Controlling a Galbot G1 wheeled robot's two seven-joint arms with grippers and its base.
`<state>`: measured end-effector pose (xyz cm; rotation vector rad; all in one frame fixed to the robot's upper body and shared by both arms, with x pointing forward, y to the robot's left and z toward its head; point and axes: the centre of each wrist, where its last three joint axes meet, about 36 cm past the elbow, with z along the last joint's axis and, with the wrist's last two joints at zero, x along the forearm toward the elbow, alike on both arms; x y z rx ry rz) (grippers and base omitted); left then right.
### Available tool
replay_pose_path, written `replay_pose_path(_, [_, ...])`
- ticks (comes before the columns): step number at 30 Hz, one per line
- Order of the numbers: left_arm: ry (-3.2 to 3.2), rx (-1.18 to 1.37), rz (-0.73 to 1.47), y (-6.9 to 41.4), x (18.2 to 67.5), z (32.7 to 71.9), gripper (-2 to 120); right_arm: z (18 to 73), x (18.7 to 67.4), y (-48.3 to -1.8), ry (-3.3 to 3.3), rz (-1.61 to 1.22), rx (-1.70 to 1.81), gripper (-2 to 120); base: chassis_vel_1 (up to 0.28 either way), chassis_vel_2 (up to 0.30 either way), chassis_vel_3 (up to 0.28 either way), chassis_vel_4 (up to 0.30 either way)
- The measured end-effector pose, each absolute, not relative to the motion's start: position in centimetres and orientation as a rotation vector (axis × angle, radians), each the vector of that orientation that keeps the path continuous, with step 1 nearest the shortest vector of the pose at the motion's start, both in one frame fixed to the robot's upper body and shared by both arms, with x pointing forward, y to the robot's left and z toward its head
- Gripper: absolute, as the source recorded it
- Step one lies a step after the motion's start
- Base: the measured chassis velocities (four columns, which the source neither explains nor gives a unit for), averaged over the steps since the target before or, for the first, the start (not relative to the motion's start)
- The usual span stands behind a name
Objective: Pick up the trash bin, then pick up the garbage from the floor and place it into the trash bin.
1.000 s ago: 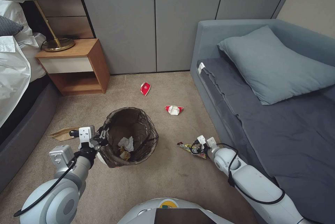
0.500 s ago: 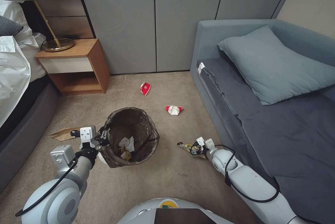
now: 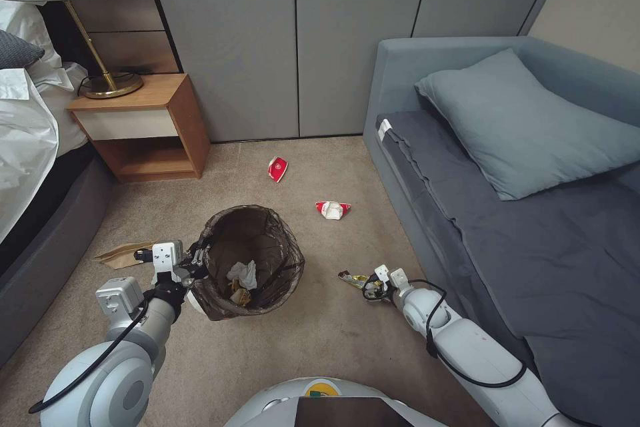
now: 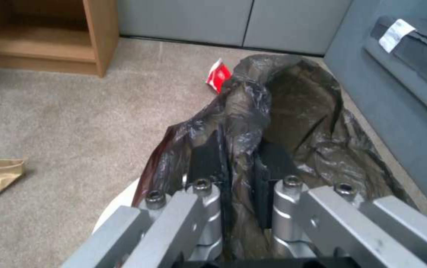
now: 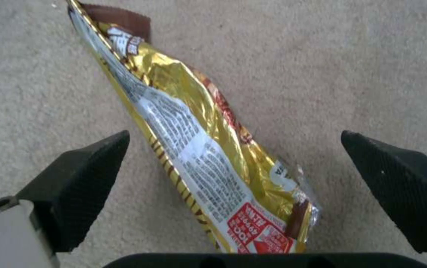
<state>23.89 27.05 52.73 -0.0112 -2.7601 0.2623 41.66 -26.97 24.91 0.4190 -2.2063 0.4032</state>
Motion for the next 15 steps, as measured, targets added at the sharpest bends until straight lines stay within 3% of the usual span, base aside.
replay_pose_path(15, [-2.758,-0.015,0.261,27.0,23.9,52.7,8,23.5,41.7,-25.7,-2.2,0.388,0.428,100,0.0,0.0,0.0,0.0])
